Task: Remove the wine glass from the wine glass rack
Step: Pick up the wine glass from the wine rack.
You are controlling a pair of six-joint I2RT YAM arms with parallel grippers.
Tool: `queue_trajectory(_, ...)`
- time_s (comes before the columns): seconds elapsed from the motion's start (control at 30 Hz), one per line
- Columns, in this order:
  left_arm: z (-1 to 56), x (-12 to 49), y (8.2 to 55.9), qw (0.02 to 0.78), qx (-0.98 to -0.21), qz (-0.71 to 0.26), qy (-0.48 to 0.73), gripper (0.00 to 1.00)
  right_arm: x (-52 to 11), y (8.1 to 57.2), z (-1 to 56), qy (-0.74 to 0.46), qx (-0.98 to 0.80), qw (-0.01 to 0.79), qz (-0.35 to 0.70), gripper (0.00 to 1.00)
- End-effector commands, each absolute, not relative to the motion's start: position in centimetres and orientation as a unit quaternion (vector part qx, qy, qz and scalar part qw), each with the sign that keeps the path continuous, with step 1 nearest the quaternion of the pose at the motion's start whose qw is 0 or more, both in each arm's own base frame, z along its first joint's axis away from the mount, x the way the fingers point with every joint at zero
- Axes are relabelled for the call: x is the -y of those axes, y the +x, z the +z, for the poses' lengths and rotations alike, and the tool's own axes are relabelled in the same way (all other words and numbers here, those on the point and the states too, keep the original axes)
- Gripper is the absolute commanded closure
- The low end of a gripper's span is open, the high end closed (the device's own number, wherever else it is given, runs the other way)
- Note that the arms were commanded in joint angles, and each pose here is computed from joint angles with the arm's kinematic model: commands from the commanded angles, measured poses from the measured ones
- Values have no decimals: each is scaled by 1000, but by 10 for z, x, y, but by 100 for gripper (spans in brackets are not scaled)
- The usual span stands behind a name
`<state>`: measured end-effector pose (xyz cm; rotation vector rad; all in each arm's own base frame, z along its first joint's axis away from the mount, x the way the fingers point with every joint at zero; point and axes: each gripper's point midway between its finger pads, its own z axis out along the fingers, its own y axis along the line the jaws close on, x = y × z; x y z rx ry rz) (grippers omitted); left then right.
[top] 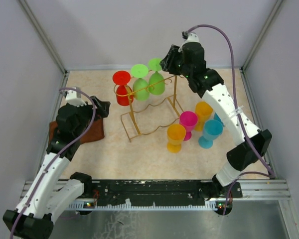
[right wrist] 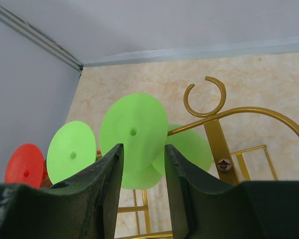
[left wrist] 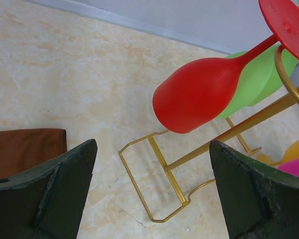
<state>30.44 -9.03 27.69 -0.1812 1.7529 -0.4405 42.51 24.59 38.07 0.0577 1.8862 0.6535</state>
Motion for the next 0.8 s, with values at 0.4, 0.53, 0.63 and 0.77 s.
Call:
queue_trajectory(0.4,293,90,298,636,-742,-200,-65,1,-237,440,407,72,-759,577,293,61)
queue_trajectory(0.53,296,92,296,639,-738,-208,-63,1,-242,440,398,60,-770,563,294,61)
queue_trajectory(0.63,295,93,295,637,-738,-213,-64,1,-242,441,394,63,-776,557,290,61)
queue_trajectory(0.77,298,97,292,642,-730,-227,-58,1,-241,442,394,72,-767,565,296,61)
